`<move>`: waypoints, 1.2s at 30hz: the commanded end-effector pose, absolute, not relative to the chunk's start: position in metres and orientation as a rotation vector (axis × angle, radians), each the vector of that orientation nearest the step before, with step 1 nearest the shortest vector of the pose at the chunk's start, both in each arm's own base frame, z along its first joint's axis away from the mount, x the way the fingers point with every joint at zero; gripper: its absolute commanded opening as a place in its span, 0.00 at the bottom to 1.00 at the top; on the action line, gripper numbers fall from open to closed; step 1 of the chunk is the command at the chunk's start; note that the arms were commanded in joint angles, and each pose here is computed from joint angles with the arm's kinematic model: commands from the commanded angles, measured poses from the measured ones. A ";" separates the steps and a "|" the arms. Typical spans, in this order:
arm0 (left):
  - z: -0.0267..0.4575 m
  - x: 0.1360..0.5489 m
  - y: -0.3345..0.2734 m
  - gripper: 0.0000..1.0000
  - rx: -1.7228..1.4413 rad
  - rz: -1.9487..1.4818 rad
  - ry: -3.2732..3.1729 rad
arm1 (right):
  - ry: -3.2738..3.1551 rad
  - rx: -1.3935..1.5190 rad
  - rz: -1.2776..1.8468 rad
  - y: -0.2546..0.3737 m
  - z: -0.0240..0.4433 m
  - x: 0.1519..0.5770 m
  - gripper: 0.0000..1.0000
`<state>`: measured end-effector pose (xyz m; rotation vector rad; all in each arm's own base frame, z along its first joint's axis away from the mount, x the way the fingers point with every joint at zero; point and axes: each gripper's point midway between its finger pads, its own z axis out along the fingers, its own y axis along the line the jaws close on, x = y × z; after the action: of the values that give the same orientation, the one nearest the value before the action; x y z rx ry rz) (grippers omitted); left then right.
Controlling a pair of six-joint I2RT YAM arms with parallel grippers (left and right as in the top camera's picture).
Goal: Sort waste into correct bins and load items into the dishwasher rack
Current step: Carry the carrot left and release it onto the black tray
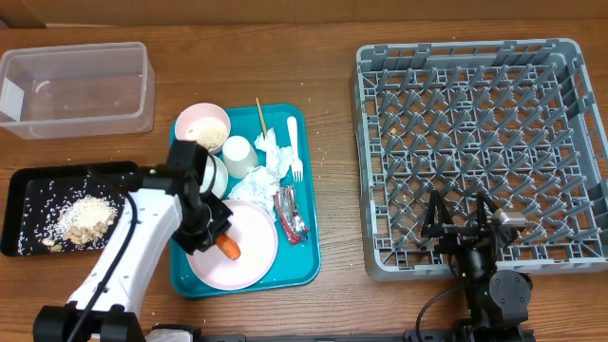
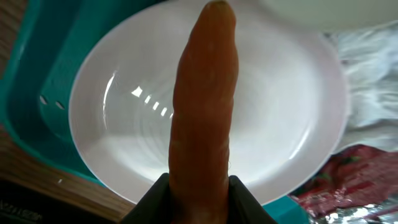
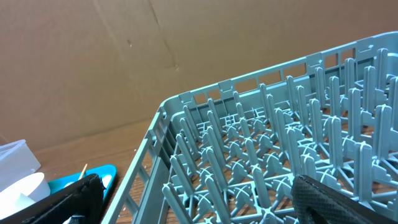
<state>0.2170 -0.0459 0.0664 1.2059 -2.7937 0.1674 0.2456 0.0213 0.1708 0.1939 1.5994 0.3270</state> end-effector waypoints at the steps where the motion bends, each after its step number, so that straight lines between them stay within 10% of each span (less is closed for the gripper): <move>1: 0.089 0.240 -0.028 0.04 1.241 0.106 -2.886 | 1.588 0.205 0.311 0.018 0.170 0.246 1.00; 25: 0.133 0.250 0.209 0.08 2.385 0.026 -2.481 | 1.588 0.205 0.311 0.018 0.170 0.246 1.00; 30: 0.105 0.259 0.223 0.15 2.363 -0.028 -2.448 | 1.588 0.205 0.311 0.018 0.170 0.246 1.00; 36: 0.077 0.259 0.223 0.50 2.286 -0.036 -2.416 | 1.588 0.205 0.311 0.018 0.170 0.246 1.00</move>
<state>0.2583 0.2166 0.0757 2.3105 -2.3812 0.0036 0.2456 0.0212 0.1706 0.1943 1.6001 0.3266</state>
